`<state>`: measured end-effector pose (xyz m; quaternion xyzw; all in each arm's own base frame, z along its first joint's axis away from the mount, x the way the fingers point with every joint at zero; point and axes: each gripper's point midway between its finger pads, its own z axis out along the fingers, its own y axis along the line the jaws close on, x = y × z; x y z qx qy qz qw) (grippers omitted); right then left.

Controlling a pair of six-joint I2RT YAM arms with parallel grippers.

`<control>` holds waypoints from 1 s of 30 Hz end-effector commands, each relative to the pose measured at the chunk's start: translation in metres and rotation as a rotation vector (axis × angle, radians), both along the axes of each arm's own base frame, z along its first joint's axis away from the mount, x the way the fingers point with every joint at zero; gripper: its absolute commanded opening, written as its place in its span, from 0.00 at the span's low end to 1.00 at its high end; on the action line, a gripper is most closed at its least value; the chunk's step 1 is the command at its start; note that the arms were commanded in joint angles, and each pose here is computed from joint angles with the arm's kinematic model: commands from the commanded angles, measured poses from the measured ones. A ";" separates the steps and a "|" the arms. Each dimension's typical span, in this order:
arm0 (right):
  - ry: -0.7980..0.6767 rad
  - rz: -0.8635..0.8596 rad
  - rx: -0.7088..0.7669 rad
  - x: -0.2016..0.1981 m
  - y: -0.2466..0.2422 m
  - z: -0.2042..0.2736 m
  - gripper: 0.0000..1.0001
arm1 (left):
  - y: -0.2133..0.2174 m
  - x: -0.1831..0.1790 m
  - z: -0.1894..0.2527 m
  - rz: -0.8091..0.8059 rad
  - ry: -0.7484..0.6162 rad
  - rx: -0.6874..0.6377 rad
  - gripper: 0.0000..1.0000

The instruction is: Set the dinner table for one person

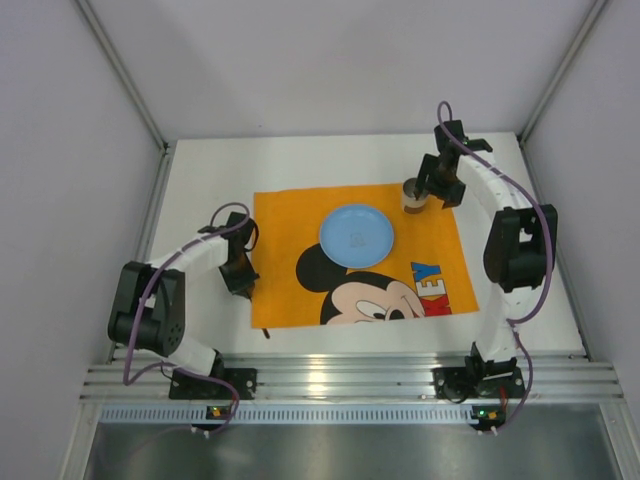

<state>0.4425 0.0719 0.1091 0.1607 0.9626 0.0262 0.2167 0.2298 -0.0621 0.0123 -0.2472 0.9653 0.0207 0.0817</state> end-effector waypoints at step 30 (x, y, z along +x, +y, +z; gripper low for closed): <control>-0.003 -0.492 0.071 -0.145 -0.166 0.027 1.00 | -0.110 0.135 0.047 -0.461 -0.223 0.001 0.00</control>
